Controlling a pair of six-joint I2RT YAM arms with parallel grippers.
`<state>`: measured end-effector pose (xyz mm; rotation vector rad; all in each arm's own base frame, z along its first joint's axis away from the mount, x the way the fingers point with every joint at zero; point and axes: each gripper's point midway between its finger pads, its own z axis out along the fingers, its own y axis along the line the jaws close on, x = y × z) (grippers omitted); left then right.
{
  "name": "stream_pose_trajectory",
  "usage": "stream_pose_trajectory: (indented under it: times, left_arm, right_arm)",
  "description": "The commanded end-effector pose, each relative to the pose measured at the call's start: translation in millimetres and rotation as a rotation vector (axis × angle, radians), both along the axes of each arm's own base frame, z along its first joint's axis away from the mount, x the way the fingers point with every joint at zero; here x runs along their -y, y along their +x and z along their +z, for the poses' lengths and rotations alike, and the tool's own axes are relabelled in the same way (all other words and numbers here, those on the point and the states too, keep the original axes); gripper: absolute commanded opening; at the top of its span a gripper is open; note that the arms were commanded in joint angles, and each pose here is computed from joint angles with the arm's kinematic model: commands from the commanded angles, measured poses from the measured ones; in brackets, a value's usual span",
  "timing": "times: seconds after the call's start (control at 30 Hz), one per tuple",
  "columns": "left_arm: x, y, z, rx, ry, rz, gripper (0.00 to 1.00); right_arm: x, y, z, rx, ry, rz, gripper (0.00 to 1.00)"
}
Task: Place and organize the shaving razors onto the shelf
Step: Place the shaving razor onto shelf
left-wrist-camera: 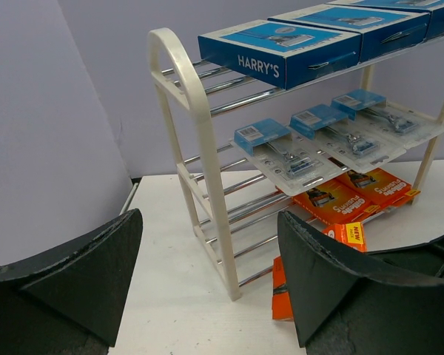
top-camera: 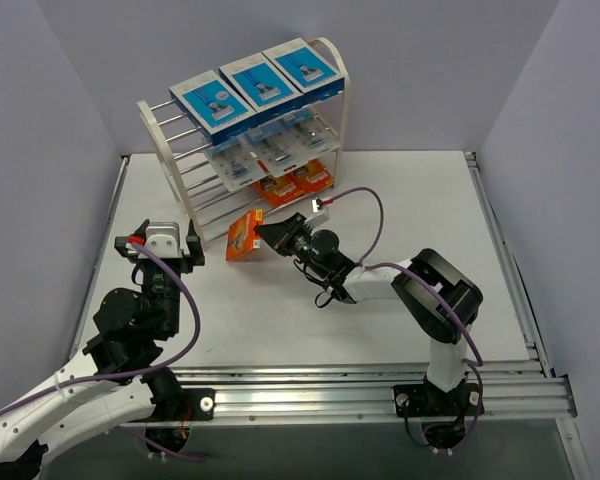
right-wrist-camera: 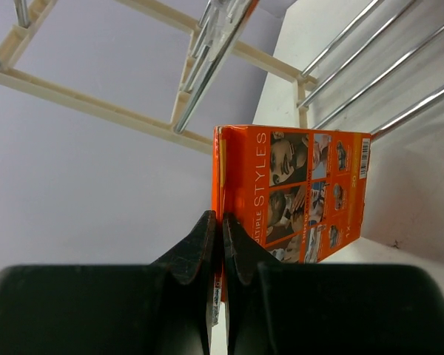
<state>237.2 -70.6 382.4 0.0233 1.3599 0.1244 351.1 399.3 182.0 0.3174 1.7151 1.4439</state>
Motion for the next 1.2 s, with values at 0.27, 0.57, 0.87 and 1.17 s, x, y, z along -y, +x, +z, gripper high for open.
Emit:
stream_pose_trajectory:
  times: [0.27,0.57,0.87,1.17]
  left_arm:
    - [-2.2,-2.0,10.7,0.030,-0.050,-0.007,0.82]
    - [0.6,-1.1,9.0,0.026,-0.042,-0.015,0.82]
    - [3.2,-0.5,8.3,0.025,-0.040,-0.025,0.82]
    - [6.2,0.7,7.1,0.020,-0.035,-0.032,0.82]
  right_arm:
    - [-0.7,2.4,112.3,0.298,0.315,0.047,0.00]
    - [9.9,17.1,111.2,0.314,0.339,0.008,0.00]
    - [34.5,34.1,87.8,0.264,0.347,-0.061,0.00]
    - [61.6,48.2,48.9,0.170,0.331,-0.207,0.00]
